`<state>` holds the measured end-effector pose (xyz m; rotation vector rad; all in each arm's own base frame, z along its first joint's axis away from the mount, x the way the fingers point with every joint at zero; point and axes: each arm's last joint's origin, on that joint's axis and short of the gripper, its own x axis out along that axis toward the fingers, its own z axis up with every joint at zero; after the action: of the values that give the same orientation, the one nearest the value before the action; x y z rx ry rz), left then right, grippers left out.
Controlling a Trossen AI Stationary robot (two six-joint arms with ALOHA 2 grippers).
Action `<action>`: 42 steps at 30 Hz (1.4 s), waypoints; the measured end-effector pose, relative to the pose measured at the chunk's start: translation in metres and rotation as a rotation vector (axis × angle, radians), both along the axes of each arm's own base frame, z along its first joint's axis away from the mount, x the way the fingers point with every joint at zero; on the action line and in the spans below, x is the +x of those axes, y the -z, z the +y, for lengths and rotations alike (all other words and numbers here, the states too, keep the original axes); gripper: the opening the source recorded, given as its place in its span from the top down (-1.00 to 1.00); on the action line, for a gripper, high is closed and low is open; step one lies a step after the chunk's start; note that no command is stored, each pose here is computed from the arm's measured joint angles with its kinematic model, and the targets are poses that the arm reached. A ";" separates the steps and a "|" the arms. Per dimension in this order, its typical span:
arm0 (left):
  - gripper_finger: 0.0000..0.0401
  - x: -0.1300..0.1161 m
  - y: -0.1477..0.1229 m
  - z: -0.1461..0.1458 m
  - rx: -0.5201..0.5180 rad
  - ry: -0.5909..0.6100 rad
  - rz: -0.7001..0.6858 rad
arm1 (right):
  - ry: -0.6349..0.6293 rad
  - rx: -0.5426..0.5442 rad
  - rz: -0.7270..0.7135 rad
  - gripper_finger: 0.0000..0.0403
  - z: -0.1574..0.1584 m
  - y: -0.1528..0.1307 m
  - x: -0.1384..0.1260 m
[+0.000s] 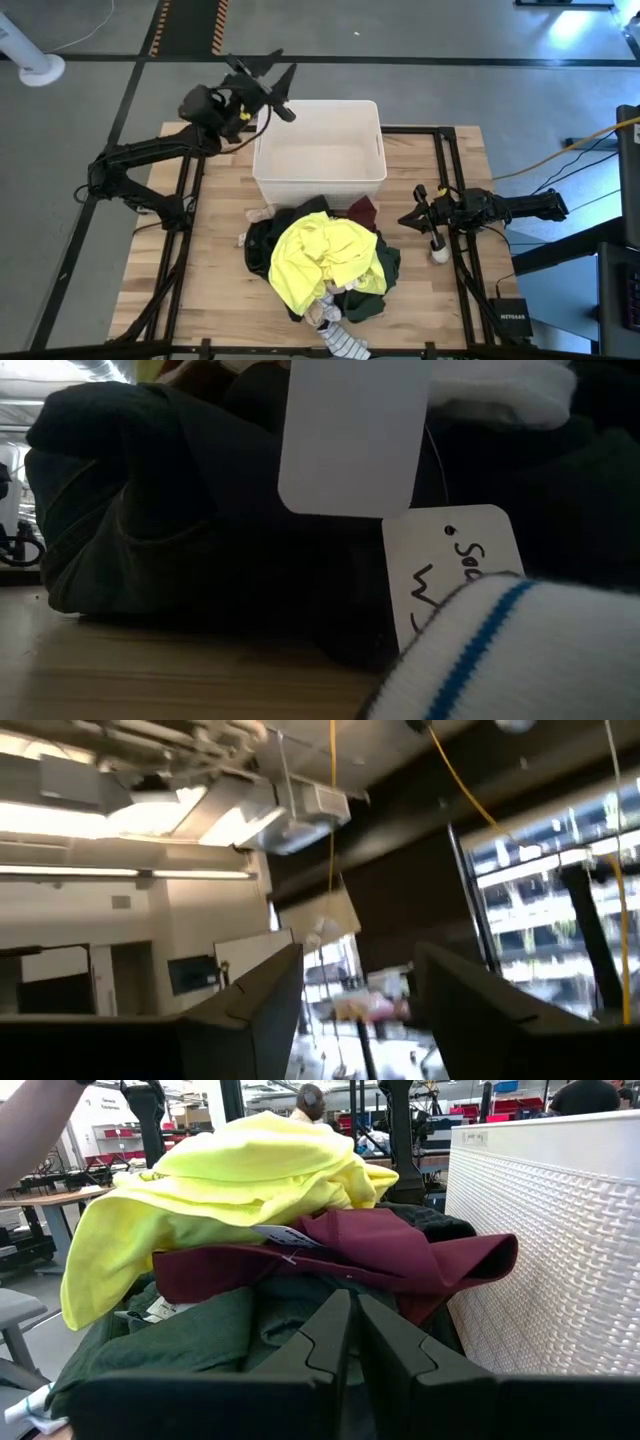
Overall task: Sort clothes
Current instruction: Put the yellow shirt into the white bin
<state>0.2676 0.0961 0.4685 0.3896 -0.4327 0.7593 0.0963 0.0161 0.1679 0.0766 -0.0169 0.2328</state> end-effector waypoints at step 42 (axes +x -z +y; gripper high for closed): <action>0.08 0.009 0.015 -0.008 -0.120 0.088 0.129 | 0.000 0.000 0.000 0.80 0.000 0.000 0.000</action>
<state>0.2766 0.0884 0.4538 0.3035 -0.2804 0.6670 0.0963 0.0161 0.1679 0.0767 -0.0170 0.2328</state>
